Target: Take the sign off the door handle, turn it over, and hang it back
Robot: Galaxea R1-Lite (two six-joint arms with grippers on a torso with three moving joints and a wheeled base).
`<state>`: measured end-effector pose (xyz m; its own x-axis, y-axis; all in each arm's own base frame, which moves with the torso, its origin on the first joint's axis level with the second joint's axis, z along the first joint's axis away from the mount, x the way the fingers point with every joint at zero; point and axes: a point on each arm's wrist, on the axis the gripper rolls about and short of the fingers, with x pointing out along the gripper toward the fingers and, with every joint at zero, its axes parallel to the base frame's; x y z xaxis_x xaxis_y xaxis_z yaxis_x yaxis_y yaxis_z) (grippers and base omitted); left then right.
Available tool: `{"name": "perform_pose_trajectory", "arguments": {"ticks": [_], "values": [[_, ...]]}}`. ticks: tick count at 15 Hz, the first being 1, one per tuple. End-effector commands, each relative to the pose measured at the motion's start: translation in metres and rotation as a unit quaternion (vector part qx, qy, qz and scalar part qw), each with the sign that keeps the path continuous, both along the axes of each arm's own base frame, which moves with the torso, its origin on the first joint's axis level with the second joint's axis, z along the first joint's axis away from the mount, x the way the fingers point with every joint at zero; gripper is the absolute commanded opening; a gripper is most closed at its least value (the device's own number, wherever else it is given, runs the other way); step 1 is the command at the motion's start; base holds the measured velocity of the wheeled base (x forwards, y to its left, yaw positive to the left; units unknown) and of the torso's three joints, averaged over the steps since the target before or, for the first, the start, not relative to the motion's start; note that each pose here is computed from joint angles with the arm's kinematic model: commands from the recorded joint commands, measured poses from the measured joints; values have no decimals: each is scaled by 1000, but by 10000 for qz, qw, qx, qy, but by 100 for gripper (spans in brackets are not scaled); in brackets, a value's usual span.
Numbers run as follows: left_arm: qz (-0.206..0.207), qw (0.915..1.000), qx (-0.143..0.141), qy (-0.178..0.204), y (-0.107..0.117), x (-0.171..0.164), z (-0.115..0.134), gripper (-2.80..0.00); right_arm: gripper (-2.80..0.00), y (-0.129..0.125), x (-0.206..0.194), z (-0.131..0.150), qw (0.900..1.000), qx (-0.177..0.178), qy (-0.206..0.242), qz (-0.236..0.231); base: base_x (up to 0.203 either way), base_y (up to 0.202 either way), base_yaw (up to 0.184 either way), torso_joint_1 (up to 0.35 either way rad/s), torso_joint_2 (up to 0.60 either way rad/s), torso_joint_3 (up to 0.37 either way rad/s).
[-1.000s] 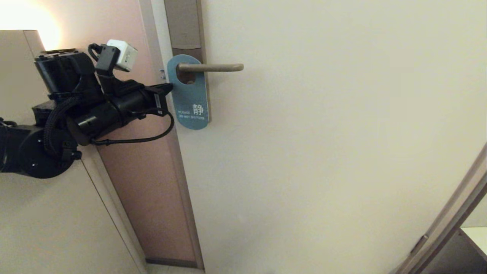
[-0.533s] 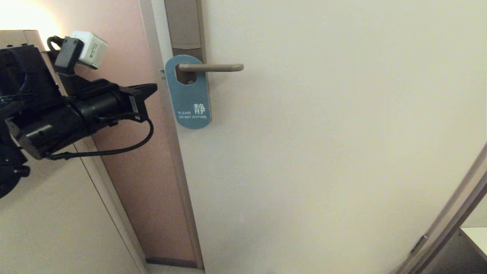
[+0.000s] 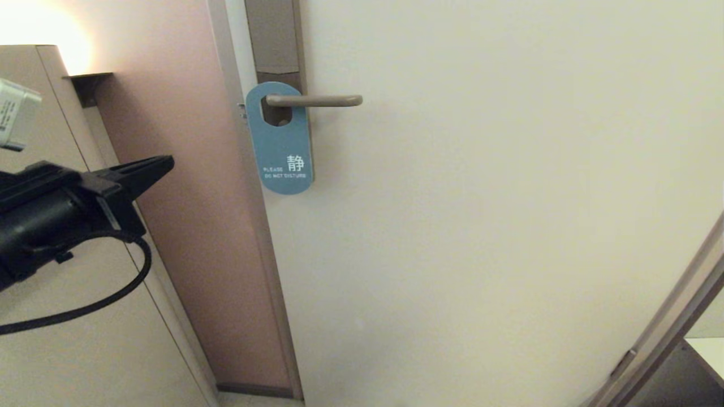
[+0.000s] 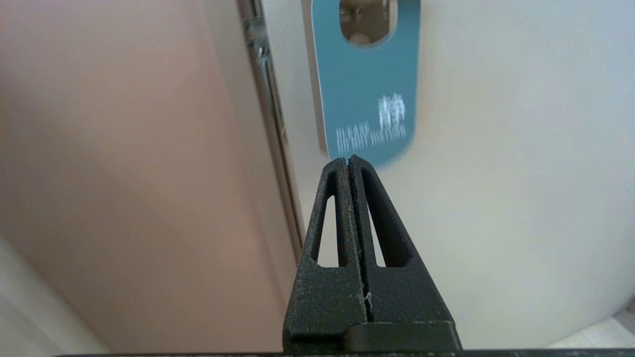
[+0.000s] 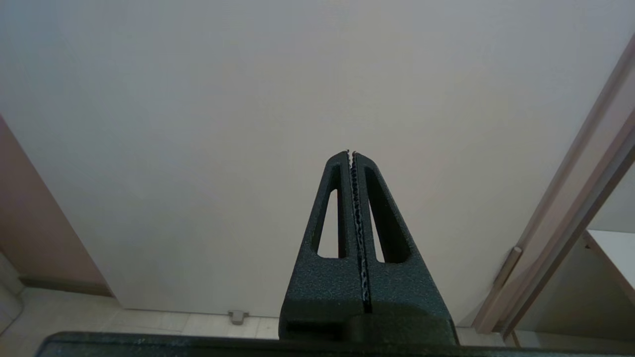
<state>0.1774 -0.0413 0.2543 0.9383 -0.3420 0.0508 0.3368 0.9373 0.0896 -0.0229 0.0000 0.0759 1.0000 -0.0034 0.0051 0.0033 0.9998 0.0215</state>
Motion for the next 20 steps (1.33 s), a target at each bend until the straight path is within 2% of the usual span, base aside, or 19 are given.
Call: {"name": "perform_pose_trajectory", "arguments": {"ticks": [1,5,7,12,16,20], "values": [[33,9997,-54,-246,6,-27,1,-280,-280,0,0,0,10000,0,3,2,0,0,0,0,0,0],[153,9996,-56,-219,15,-65,-9,-280,-280,0,0,0,10000,0,3,2,0,0,0,0,0,0],[221,9997,-25,-60,19,-81,-25,-280,-280,0,0,0,10000,0,3,2,0,0,0,0,0,0],[627,9980,11,11,31,-110,-58,-280,-280,0,0,0,10000,0,3,2,0,0,0,0,0,0],[845,9964,28,112,37,-133,-94,-280,-280,0,0,0,10000,0,3,2,0,0,0,0,0,0],[703,9975,35,79,37,-153,-125,-280,-280,0,0,0,10000,0,3,2,0,0,0,0,0,0]]}}
